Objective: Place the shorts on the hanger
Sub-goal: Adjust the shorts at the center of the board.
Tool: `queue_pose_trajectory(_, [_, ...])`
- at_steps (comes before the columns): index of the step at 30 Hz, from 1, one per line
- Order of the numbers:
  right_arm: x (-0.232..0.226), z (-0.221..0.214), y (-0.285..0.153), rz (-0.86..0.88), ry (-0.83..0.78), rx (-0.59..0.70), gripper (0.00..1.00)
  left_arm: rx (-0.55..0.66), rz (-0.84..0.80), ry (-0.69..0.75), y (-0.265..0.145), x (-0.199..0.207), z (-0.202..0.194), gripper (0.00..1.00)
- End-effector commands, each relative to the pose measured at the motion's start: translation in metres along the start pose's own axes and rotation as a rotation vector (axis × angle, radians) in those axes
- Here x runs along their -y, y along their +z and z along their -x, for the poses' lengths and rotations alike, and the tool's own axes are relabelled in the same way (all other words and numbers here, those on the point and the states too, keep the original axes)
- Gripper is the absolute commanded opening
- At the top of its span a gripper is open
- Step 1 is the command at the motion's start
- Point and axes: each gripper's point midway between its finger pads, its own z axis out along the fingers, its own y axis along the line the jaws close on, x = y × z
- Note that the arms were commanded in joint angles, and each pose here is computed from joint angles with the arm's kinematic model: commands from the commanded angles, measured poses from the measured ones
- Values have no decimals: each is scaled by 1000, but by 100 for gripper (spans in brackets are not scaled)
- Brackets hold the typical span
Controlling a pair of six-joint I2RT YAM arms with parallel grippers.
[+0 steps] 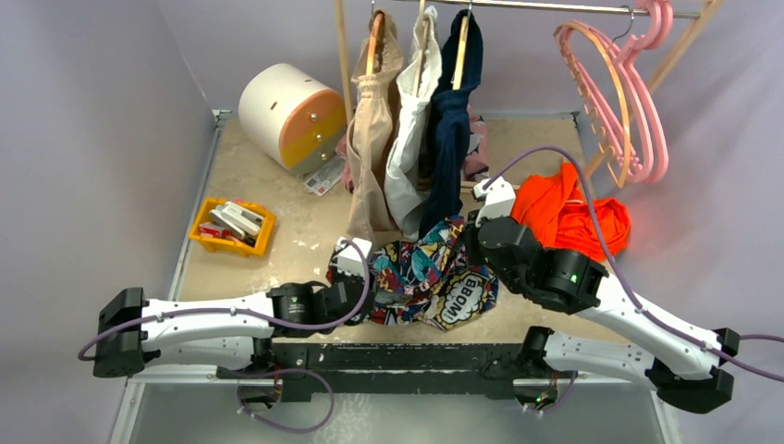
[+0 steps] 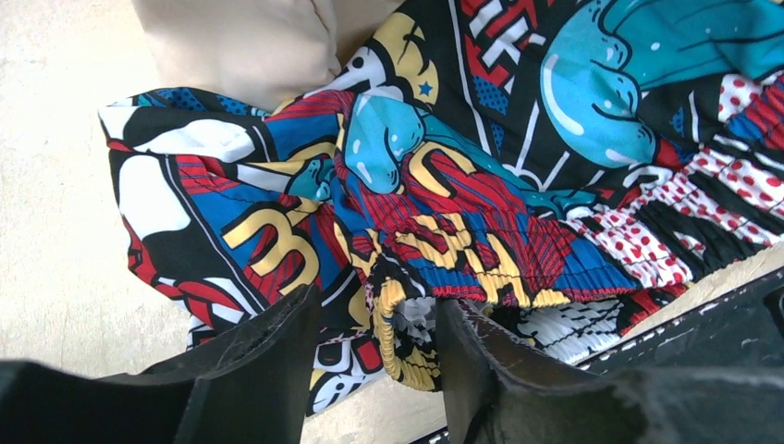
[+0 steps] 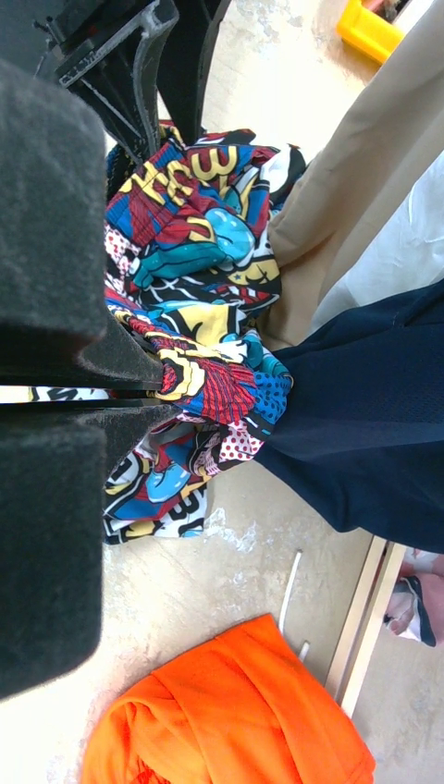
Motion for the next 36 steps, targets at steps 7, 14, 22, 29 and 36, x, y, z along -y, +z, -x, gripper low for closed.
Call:
queue_pose_trajectory(7, [-4,9,-3,29,0,27,0,16,-89,82,-2,23,17,52])
queue_pose_trajectory(14, [-5,9,-3,42,-9,29,0,31,-102,145,-7,23,25,51])
queue_pose_trajectory(22, [-9,6,-1,61,-24,27,0,35,-81,158,-2,22,24,40])
queue_pose_trajectory(29, [-12,10,-2,78,-27,35,0,49,-70,170,-1,23,30,15])
queue_pose_trajectory(36, [-4,51,-24,65,24,122,0,241,57,0,-59,-8,120,0])
